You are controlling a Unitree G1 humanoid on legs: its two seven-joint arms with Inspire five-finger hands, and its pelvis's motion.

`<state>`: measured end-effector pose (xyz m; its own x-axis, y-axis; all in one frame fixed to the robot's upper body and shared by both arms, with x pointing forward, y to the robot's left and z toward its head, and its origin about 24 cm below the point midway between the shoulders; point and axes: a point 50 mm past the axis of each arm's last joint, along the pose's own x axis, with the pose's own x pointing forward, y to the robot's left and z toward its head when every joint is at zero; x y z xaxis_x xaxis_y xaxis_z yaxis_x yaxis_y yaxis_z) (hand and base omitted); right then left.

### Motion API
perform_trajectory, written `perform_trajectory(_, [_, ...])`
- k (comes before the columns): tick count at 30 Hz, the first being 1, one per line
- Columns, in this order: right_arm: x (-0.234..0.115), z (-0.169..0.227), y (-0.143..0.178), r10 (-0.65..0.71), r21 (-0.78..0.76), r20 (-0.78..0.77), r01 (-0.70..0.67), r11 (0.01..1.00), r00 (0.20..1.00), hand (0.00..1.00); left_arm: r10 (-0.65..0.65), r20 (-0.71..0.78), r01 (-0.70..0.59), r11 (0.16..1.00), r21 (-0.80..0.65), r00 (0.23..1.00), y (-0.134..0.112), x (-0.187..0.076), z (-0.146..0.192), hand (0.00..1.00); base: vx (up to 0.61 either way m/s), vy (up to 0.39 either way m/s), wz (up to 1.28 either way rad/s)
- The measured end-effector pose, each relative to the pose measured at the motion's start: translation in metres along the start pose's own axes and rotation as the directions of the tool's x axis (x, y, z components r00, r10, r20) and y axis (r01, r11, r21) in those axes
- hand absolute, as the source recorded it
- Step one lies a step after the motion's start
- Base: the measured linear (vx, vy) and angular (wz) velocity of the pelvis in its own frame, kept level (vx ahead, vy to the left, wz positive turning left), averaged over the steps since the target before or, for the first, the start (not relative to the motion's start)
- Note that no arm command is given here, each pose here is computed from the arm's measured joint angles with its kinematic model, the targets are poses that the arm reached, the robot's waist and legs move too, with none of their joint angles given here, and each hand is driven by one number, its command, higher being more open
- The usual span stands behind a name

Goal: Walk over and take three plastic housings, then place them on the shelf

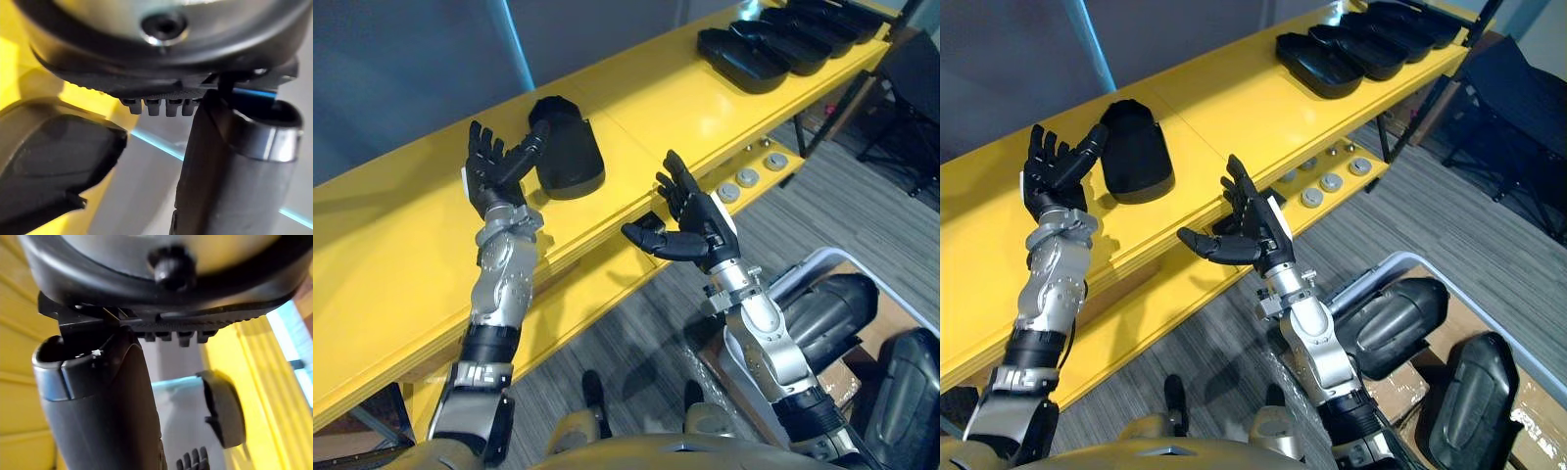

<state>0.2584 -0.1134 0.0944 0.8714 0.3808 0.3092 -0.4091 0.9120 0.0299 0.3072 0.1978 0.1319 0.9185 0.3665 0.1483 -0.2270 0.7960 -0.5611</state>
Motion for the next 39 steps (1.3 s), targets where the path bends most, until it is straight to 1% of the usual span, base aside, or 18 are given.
perform_trajectory(1, [0.002, 0.003, 0.001, 0.008, -0.003, 0.011, -0.008, 1.0, 1.0, 1.0, -0.009, 0.003, 0.009, 1.0, -0.004, 1.0, 0.0, -0.003, 0.001, 1.0, -0.04, -0.003, 0.27])
perform_trajectory(4, [0.011, 0.011, 0.007, 0.042, -0.003, 0.052, -0.042, 0.999, 0.998, 1.0, 0.013, 0.026, -0.015, 0.998, 0.059, 1.0, 0.014, -0.015, 0.001, 1.0, -0.04, -0.009, 0.22])
perform_trajectory(6, [0.015, 0.012, 0.015, 0.08, 0.001, 0.061, -0.08, 0.997, 0.995, 1.0, 0.09, 0.019, -0.091, 0.992, 0.082, 0.996, 0.035, -0.025, -0.004, 1.0, -0.01, -0.017, 0.19])
perform_trajectory(7, [0.016, 0.012, 0.018, 0.091, 0.003, 0.062, -0.092, 0.996, 0.994, 1.0, 0.107, 0.013, -0.108, 0.99, 0.089, 0.994, 0.04, -0.027, -0.005, 1.0, 0.0, -0.02, 0.31])
perform_trajectory(9, [0.02, 0.011, 0.031, 0.142, 0.022, 0.064, -0.144, 0.989, 0.988, 1.0, 0.161, -0.004, -0.159, 0.978, 0.138, 0.987, 0.058, -0.038, -0.011, 1.0, 0.0, -0.019, 0.28])
perform_trajectory(12, [0.029, 0.005, 0.047, 0.192, 0.05, 0.047, -0.194, 0.98, 0.98, 1.0, 0.219, -0.016, -0.212, 0.959, 0.187, 0.976, 0.074, -0.051, -0.017, 1.0, 0.0, -0.015, 0.17])
perform_trajectory(15, [0.035, -0.004, 0.059, 0.214, 0.085, 0.013, -0.214, 0.973, 0.977, 1.0, 0.234, -0.027, -0.224, 0.954, 0.197, 0.972, 0.082, -0.062, -0.018, 1.0, 0.01, -0.009, 0.27])
perform_trajectory(18, [0.036, -0.011, 0.065, 0.22, 0.122, -0.014, -0.217, 0.969, 0.975, 1.0, 0.199, -0.021, -0.192, 0.965, 0.178, 0.98, 0.079, -0.071, -0.013, 1.0, -0.01, -0.002, 0.15])
perform_trajectory(21, [0.042, -0.017, 0.07, 0.225, 0.123, -0.041, -0.219, 0.968, 0.973, 1.0, 0.151, -0.025, -0.144, 0.975, 0.169, 0.988, 0.076, -0.079, -0.013, 1.0, -0.03, -0.007, 0.14])
perform_trajectory(25, [0.052, -0.024, 0.076, 0.179, 0.129, -0.085, -0.168, 0.977, 0.98, 1.0, 0.12, -0.058, -0.109, 0.981, 0.162, 0.991, 0.075, -0.091, -0.02, 1.0, -0.03, -0.012, 0.1])
perform_trajectory(28, [0.058, -0.033, 0.078, 0.102, 0.131, -0.133, -0.084, 0.988, 0.986, 1.0, 0.088, -0.074, -0.078, 0.988, 0.131, 0.993, 0.068, -0.101, -0.022, 1.0, -0.03, -0.016, 0.15])
perform_trajectory(29, [0.059, -0.039, 0.077, 0.074, 0.125, -0.162, -0.053, 0.991, 0.984, 1.0, 0.06, -0.076, -0.05, 0.991, 0.123, 0.995, 0.063, -0.104, -0.021, 1.0, -0.02, -0.017, 0.16])
perform_trajectory(33, [0.057, -0.064, 0.071, -0.019, 0.068, -0.3, 0.041, 0.997, 0.954, 1.0, -0.009, -0.08, 0.017, 0.995, 0.102, 0.997, 0.053, -0.108, -0.019, 1.0, -0.01, -0.023, 0.11])
perform_trajectory(35, [0.058, -0.07, 0.069, -0.05, 0.038, -0.335, 0.067, 0.997, 0.941, 1.0, -0.016, -0.084, 0.025, 0.995, 0.099, 0.996, 0.052, -0.109, -0.02, 1.0, 0.0, -0.033, 0.08])
perform_trajectory(39, [0.068, -0.066, 0.064, -0.099, -0.004, -0.328, 0.103, 0.995, 0.94, 1.0, -0.038, -0.107, 0.047, 0.995, 0.084, 0.994, 0.047, -0.111, -0.024, 1.0, 0.0, -0.016, 0.01])
